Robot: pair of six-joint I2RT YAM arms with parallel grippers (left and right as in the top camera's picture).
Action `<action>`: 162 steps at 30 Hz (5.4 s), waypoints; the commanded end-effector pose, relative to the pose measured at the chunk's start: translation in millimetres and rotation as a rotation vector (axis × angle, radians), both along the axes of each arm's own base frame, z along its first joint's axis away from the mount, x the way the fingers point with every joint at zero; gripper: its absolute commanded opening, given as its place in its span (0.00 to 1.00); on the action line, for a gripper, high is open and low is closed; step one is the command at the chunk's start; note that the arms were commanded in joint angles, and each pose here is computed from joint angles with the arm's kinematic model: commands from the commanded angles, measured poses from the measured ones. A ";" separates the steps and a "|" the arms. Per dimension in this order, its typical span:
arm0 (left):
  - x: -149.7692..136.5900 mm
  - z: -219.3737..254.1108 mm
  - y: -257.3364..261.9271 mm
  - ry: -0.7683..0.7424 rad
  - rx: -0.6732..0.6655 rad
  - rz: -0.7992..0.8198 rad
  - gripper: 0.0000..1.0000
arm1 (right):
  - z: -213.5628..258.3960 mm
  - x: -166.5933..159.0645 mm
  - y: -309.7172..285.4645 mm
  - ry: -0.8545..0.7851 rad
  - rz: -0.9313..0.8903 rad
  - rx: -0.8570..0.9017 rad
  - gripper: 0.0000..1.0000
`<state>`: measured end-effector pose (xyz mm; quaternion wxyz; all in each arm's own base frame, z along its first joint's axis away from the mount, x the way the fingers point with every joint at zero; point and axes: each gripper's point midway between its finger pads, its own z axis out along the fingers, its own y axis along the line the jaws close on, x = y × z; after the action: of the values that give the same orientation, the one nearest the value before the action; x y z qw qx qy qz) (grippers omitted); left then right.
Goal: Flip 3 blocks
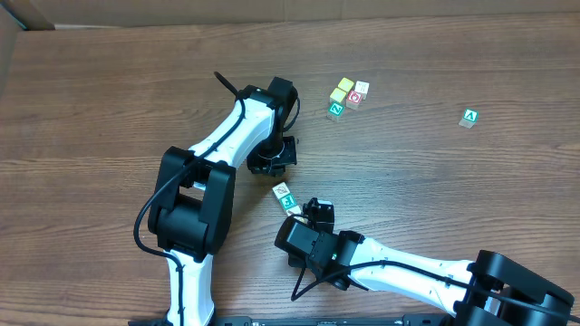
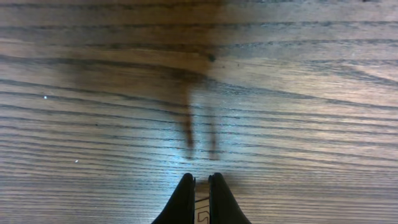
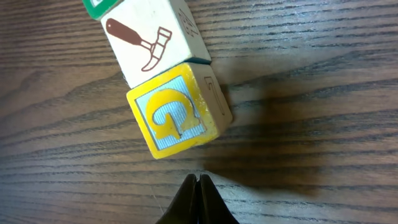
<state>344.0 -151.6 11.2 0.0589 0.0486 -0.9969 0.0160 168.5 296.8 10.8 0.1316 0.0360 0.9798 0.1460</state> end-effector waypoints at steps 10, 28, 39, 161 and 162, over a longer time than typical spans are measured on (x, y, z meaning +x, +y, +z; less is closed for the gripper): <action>-7.1 -6.2 4.2 0.028 0.026 0.018 0.04 | 0.3 8.5 -2.3 -0.051 -0.023 -0.011 0.04; -10.5 -11.8 4.0 0.033 0.023 0.017 0.04 | -3.3 10.3 -0.9 -0.056 -0.025 -0.013 0.04; -9.6 -12.0 1.2 0.028 0.012 0.006 0.04 | -3.1 11.1 -0.8 -0.060 -0.027 -0.013 0.04; -44.6 -21.0 24.8 0.226 -0.149 0.103 0.04 | 12.2 50.1 -39.1 0.212 0.023 0.144 0.04; -45.4 -21.3 24.6 0.228 -0.148 0.102 0.04 | 11.8 50.9 -38.6 0.207 0.023 0.147 0.04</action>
<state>310.7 -127.8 -2.1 0.1578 0.1007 -0.9779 0.0927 220.2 259.6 24.9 0.0205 0.0477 0.9749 0.2167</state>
